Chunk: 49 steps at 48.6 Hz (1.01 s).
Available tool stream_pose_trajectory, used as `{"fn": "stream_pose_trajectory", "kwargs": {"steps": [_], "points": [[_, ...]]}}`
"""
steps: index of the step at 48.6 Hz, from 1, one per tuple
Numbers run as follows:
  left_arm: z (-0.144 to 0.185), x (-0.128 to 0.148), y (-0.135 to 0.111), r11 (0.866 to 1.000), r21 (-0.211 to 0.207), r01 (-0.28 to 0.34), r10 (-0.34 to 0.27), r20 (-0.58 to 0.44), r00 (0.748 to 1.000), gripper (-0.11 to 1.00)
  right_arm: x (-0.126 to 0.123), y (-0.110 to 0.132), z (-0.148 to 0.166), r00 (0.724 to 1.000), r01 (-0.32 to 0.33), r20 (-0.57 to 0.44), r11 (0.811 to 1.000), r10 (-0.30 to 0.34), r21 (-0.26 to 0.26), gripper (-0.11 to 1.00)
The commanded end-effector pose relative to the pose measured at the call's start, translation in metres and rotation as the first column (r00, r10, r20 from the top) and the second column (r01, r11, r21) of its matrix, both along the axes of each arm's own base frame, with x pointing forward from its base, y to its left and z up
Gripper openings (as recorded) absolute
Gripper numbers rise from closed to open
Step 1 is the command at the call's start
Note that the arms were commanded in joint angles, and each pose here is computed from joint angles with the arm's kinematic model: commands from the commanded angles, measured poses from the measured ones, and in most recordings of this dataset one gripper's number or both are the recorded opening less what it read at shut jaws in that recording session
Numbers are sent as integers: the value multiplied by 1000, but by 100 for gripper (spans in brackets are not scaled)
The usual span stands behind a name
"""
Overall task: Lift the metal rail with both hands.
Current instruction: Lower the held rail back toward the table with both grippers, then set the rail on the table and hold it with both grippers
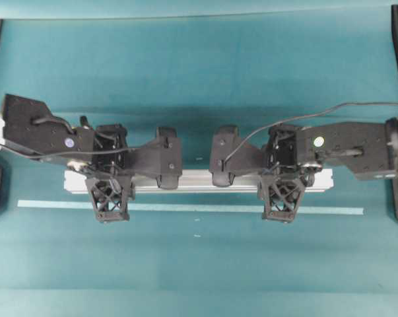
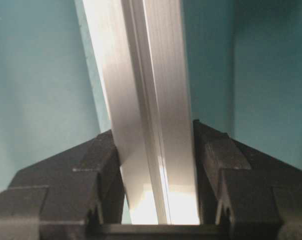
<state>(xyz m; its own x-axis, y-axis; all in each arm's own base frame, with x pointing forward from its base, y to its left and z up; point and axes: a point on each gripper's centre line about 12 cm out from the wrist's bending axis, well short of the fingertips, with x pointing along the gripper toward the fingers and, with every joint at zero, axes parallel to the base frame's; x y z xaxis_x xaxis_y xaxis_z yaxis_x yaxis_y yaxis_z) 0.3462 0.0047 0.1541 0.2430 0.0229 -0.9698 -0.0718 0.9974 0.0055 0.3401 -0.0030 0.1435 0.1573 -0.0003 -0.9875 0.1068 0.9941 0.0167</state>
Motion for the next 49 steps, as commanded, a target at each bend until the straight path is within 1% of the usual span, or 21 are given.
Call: {"fn": "stream_pose_trajectory", "kwargs": {"steps": [1, 10, 22, 32, 42, 49], "points": [[1, 6, 0, 1000, -9, -17, 18, 49, 999, 29, 8, 1, -1, 998, -2, 55, 1000, 2, -2, 38], [-8, 7, -1, 1000, -10, -13, 14, 68, 998, 29, 8, 4, -14, 999, -7, 49, 1000, 7, -1, 38], [-22, 7, -1, 1000, -10, -11, 12, 46, 999, 29, 11, 8, -25, 999, -19, 44, 1000, 19, -1, 38], [-28, 3, -2, 1000, -9, -9, 10, 52, 999, 29, 12, 8, -26, 999, -17, 48, 1000, 17, 1, 38], [-29, 2, -4, 1000, -9, -3, 4, 49, 999, 29, 12, 14, -26, 999, -22, 44, 1000, 22, 9, 38], [-28, 4, -7, 1000, -11, 2, -2, 66, 998, 29, 12, 18, -26, 999, -30, 44, 999, 30, 13, 38]]}}
